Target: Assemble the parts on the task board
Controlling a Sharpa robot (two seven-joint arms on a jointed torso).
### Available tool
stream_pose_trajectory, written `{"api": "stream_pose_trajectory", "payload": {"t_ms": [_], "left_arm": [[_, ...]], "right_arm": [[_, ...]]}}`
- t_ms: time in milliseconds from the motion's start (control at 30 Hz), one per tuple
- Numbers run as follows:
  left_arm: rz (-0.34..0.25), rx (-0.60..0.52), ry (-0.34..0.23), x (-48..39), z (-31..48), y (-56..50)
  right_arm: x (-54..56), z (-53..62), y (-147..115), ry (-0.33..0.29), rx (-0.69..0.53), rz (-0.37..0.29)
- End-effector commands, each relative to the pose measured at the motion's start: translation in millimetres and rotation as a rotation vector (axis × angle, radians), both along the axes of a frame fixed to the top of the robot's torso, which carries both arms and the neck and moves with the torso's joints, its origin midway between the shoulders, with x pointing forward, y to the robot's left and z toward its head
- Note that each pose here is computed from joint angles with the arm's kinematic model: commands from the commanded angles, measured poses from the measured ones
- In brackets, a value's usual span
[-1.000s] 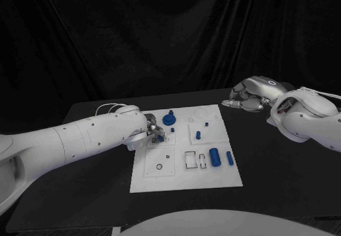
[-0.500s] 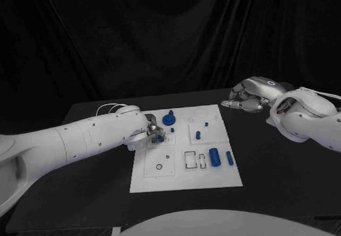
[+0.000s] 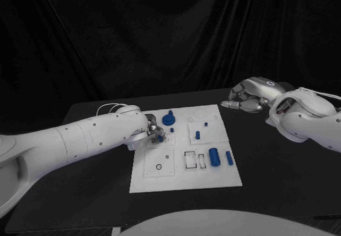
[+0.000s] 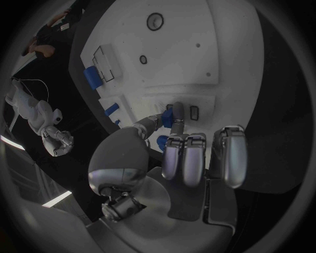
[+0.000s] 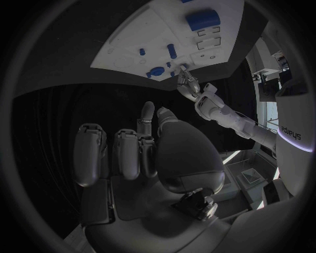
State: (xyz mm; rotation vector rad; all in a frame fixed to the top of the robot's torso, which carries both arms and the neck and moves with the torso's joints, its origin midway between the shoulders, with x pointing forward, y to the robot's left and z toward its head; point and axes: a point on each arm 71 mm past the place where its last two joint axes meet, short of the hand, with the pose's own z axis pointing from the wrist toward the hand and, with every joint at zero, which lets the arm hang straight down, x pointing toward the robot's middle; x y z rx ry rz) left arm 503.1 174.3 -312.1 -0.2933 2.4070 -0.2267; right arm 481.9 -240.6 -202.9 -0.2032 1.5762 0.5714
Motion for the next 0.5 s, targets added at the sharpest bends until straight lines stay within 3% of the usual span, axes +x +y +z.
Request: {"api": "stream_pose_trajectory", "payload": {"t_ms": [33,500], "left_arm": [[-0.038,0.007,0.066,-11.1,-13.9,-4.2],[-0.051,0.008,0.081,-13.9,-16.0,-6.3]], "right_arm": [[0.0,-2.0,-1.7,0.010,-0.006,-0.018],[-0.6,-4.3,-3.5,0.016,-0.008,-0.026]]}}
